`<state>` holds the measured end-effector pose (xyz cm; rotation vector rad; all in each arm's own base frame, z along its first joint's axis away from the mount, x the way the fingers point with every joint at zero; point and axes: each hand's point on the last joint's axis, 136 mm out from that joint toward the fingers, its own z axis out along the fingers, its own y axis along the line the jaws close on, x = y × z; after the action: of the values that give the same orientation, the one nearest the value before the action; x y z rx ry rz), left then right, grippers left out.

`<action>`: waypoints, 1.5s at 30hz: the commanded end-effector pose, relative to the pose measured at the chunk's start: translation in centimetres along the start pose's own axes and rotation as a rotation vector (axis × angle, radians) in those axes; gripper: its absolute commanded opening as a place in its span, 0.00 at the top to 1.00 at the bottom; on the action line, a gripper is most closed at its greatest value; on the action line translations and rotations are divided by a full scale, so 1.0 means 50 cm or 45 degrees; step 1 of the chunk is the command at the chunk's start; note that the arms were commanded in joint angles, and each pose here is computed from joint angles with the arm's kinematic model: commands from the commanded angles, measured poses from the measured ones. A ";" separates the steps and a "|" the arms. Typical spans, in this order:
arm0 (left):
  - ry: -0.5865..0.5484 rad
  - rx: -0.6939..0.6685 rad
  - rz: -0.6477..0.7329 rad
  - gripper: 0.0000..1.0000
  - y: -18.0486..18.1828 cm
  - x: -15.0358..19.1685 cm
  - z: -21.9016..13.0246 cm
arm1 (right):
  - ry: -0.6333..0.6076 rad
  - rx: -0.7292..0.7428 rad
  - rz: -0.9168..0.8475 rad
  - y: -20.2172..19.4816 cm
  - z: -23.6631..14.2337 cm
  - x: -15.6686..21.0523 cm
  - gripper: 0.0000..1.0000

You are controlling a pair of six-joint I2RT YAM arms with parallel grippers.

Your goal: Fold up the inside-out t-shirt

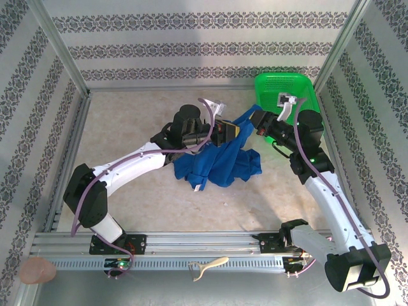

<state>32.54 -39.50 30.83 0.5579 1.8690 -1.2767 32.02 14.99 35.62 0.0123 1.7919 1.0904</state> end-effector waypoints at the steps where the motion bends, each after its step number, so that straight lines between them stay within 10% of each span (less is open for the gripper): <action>1: -0.002 0.085 0.033 1.00 -0.052 -0.021 -0.002 | -0.039 -0.006 -0.012 -0.007 0.008 -0.010 1.00; 11: -0.201 0.128 -0.265 1.00 -0.104 -0.134 -0.071 | 0.030 0.223 0.007 -0.127 0.064 0.022 1.00; 14: -0.289 0.070 -0.465 1.00 -0.077 -0.161 -0.089 | 0.077 0.255 -0.044 -0.125 0.062 0.027 0.52; 16: -0.342 0.019 -0.595 1.00 -0.054 -0.167 -0.098 | 0.060 0.285 -0.082 -0.115 0.039 0.023 0.45; 26: -0.551 -0.165 -1.082 1.00 0.041 -0.148 -0.135 | 0.029 0.159 -0.455 0.025 -0.044 0.112 0.48; 45: -0.596 -0.156 -1.224 1.00 0.023 -0.152 -0.181 | 0.248 0.157 -1.075 0.099 0.124 0.140 0.38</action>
<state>34.72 -31.02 37.71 -0.6860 1.8221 -1.6297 30.09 25.25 32.48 -0.6887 1.7908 0.4824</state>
